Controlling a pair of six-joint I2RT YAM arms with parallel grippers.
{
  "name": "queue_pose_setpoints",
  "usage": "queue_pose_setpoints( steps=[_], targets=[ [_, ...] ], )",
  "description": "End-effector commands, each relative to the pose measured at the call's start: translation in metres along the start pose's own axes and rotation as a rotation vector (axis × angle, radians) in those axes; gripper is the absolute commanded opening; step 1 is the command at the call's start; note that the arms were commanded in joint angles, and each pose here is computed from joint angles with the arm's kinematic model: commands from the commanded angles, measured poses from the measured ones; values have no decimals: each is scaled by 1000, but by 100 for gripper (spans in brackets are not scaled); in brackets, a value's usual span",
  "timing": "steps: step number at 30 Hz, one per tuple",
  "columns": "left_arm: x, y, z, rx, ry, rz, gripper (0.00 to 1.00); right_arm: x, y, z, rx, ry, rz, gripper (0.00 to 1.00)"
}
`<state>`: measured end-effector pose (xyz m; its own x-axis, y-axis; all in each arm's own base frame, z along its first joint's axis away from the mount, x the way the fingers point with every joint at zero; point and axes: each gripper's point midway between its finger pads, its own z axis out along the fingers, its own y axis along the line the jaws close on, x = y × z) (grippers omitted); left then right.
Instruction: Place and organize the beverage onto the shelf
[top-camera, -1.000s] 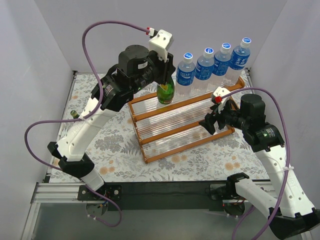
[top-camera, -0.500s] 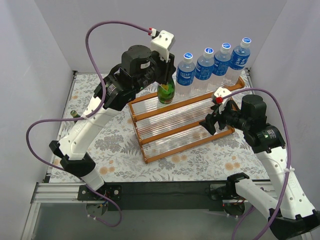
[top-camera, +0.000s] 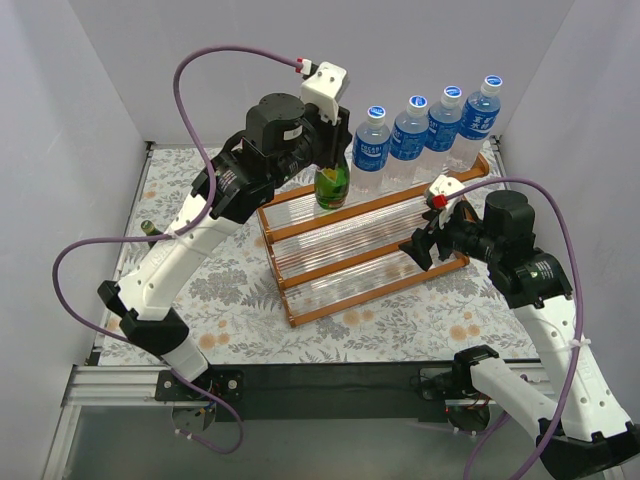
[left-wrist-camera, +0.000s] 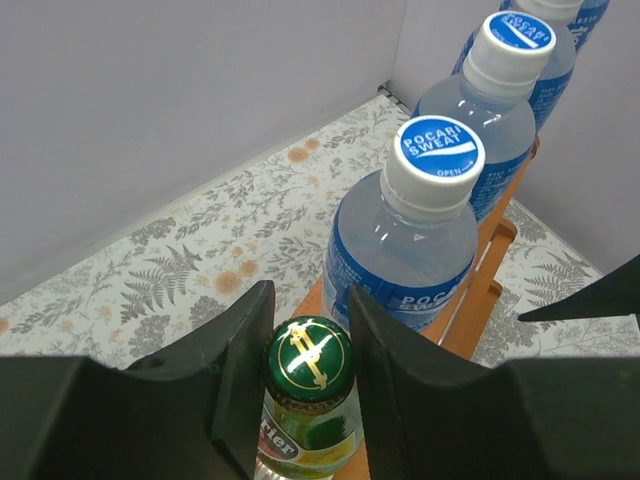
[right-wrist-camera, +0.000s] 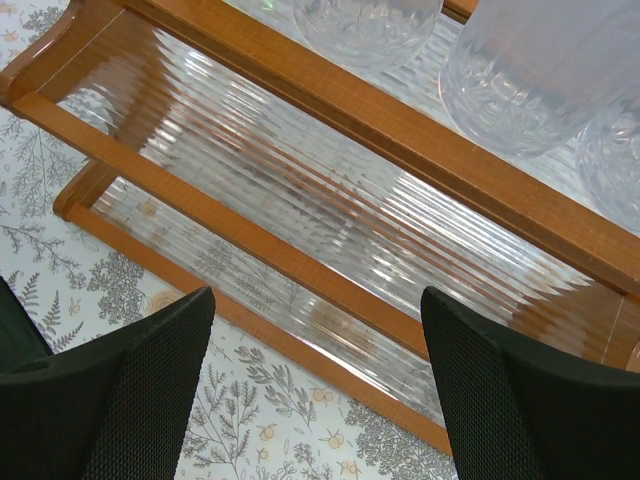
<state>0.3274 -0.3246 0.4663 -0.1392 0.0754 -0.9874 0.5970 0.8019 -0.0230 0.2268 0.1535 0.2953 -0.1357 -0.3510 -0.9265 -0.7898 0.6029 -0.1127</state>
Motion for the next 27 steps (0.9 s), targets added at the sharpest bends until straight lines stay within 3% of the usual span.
queue_pose_setpoints(
  steps=[1, 6, 19, 27],
  targets=[
    [-52, 6, -35, -10, -167, -51, 35, -8, 0, -4, 9, -33, -14, 89],
    [-55, 7, -38, -16, -175, -59, 52, -8, 0, -4, 9, -34, -13, 89],
    [-77, 13, -62, -21, -237, -87, 64, -12, -1, -6, 10, -40, -22, 89],
    [-105, 25, -112, -33, -341, -144, 74, -16, 4, -10, -22, -50, -115, 91]
  ],
)
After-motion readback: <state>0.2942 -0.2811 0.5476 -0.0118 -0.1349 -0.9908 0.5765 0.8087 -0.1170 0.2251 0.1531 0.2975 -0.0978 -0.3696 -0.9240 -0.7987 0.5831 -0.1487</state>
